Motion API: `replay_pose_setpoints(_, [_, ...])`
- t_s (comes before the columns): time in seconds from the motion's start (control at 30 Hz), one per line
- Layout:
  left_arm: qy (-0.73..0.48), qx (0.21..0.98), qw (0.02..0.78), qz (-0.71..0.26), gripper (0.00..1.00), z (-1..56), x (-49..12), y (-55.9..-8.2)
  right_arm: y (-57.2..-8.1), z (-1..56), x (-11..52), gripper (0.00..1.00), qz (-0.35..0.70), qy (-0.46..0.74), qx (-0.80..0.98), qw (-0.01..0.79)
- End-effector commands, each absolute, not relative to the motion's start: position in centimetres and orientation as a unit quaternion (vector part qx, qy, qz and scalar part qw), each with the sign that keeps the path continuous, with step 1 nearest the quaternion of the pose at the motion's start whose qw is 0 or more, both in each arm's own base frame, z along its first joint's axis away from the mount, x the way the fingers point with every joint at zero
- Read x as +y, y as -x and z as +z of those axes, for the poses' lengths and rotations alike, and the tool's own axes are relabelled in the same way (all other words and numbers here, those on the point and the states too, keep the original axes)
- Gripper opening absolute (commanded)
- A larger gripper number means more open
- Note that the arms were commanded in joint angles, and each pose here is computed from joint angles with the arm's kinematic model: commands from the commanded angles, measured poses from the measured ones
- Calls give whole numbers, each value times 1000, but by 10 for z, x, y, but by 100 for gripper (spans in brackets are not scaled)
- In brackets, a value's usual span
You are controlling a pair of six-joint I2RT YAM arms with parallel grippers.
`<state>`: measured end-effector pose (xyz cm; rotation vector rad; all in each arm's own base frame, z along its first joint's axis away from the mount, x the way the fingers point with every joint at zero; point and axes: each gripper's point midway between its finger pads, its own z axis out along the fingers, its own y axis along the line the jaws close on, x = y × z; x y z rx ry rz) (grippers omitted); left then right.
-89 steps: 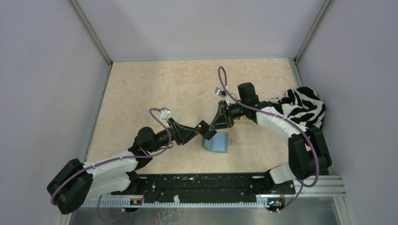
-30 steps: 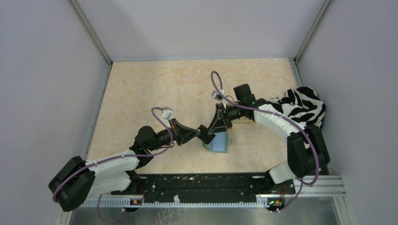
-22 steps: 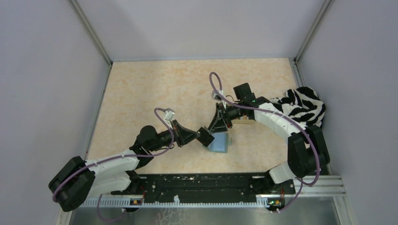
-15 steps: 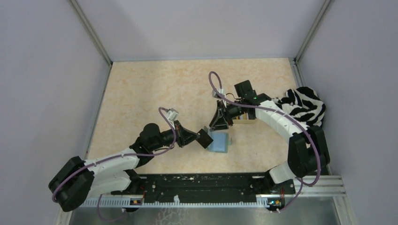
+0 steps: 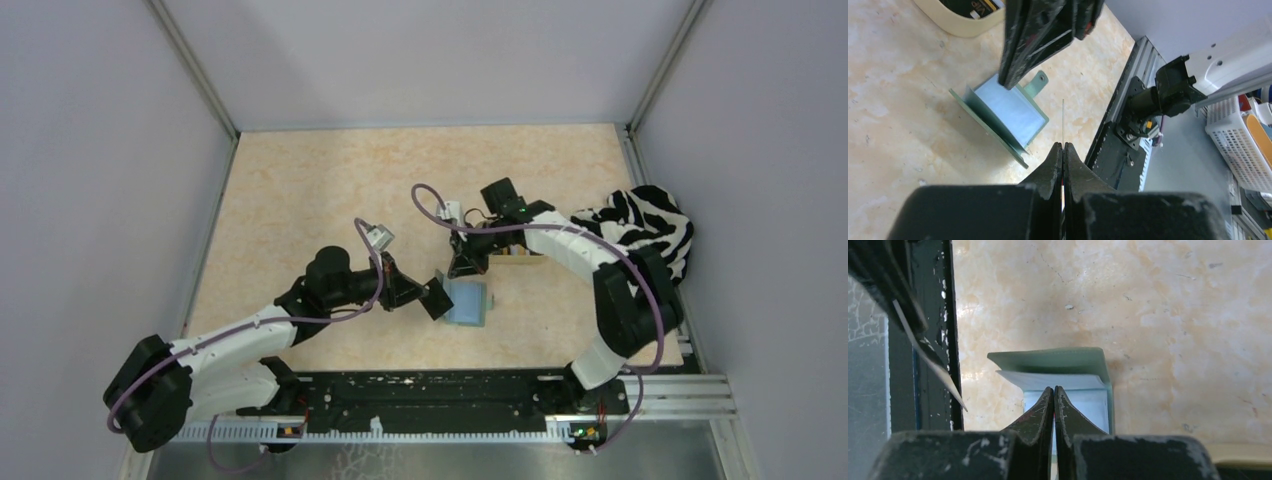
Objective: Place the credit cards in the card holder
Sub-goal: Insert the credit card into the card holder.
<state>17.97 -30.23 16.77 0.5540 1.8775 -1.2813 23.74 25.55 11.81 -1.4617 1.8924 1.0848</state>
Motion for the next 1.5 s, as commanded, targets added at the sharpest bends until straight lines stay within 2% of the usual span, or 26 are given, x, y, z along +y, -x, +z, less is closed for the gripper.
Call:
replay_pose_setpoints(0.0, [-242, 740, 356, -517, 0, 164, -301, -167, -245, 105, 272, 0, 381, 568, 693, 228])
replay_pose_setpoints(0.13, [-242, 738, 341, -530, 0, 161, -301, -161, -251, 82, 287, 0, 362, 561, 718, 200])
replay_pose_setpoints(0.33, [-237, 730, 321, -555, 0, 161, -309, -160, -264, 87, 308, 0, 382, 518, 736, 208])
replay_pose_setpoints(0.53, [-207, 765, 294, -535, 0, 131, -317, -183, -251, 102, 313, 1, 417, 516, 717, 214])
replay_pose_setpoints(0.73, [-196, 810, 252, -491, 0, 101, -308, -208, -250, 97, 300, 2, 414, 517, 727, 178])
replay_pose_setpoints(1.03, [-180, 832, 190, -490, 0, 71, -299, -212, -247, 108, 289, 2, 414, 536, 711, 191])
replay_pose_setpoints(1.3, [-189, 825, 184, -500, 0, 68, -297, -211, -242, 70, 292, 1, 412, 517, 739, 129])
replay_pose_setpoints(1.47, [-193, 818, 173, -513, 0, 67, -298, -211, -252, 55, 295, 0, 382, 501, 766, 128])
